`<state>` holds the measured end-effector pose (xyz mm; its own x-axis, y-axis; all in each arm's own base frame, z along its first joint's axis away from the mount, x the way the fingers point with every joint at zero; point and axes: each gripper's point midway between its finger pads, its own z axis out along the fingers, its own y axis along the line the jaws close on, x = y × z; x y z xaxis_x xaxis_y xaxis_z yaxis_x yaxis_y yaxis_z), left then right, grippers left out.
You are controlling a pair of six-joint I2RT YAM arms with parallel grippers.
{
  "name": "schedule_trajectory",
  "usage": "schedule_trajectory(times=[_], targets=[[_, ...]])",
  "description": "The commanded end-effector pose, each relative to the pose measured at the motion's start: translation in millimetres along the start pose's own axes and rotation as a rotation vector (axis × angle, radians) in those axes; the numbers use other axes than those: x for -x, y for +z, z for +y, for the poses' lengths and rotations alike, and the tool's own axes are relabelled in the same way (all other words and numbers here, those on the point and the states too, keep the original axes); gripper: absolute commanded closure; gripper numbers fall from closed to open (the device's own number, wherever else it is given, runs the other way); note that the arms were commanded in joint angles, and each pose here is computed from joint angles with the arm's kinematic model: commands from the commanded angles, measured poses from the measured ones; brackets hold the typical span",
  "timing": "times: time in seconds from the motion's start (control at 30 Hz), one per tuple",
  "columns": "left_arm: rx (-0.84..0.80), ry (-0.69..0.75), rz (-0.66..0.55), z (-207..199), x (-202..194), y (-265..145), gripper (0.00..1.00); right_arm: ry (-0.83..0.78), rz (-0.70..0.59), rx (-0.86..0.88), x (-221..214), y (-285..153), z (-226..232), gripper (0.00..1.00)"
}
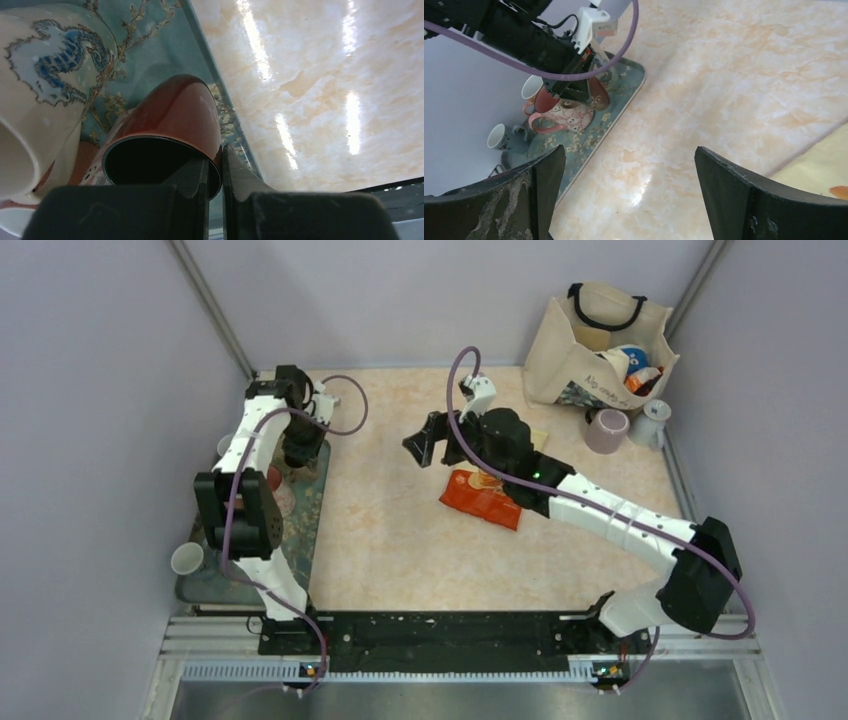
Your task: Turn the mug right side up
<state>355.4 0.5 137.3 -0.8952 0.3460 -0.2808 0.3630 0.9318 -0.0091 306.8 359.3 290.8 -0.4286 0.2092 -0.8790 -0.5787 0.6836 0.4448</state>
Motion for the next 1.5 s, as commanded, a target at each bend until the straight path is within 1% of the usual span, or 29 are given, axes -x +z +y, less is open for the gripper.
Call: schedule_trajectory(times=[0.0,0.2,0.33,0.5,0.7,0.77,0.87,0.97,1.07,1.17,1.23,1.3,1.47], targets=[[0.096,0.055,0.076,20.0,-1.5,0.5,1.00,-0.058,-0.056,-0.054,18.5,-19.3,-12.5,0.01],[0.092,0.057,0.157,27.3,-4.9,27.1,1.00,-0.052,-0.080,-0.152,26.8,-34.1,-43.5,0.01],[0.077,0.056,0.165,28.3,-1.2,40.7,1.00,-0.038,-0.072,-0.304,29.3,-49.5,-82.8,0.01],[0.045,0.052,0.129,24.2,7.4,49.2,0.95,-0.060,-0.056,-0.585,34.7,-83.2,-156.9,0.01],[0.009,0.057,0.042,16.2,19.0,50.6,0.94,-0.044,-0.053,-0.932,31.8,-149.9,-264.8,0.01],[0.002,0.054,-0.001,13.8,25.7,48.2,0.94,-0.036,-0.036,-1.016,23.7,-169.3,-293.3,0.01],[-0.001,0.051,-0.035,13.1,29.7,43.7,0.93,-0.019,-0.022,-1.105,19.8,-191.7,-327.7,0.01],[-0.002,0.045,-0.053,15.0,31.1,40.1,0.87,0.036,-0.020,-1.155,15.9,-207.5,-356.4,0.01],[-0.002,0.045,-0.049,16.0,30.1,38.7,0.76,0.101,-0.043,-1.185,12.3,-216.4,-378.9,0.01],[0.004,0.047,-0.048,17.0,30.1,36.4,0.66,0.227,-0.096,-1.172,6.8,-219.1,-398.7,0.01],[0.000,0.049,-0.055,15.7,31.8,31.7,0.60,0.338,-0.148,-1.145,3.2,-217.6,-409.2,0.01],[-0.003,0.052,-0.073,14.4,35.5,23.2,0.56,0.456,-0.225,-1.135,2.0,-219.4,-419.9,0.03],[0.016,0.056,-0.137,13.2,46.5,-2.2,0.44,0.581,-0.382,-1.169,11.0,-218.0,-439.0,0.11]])
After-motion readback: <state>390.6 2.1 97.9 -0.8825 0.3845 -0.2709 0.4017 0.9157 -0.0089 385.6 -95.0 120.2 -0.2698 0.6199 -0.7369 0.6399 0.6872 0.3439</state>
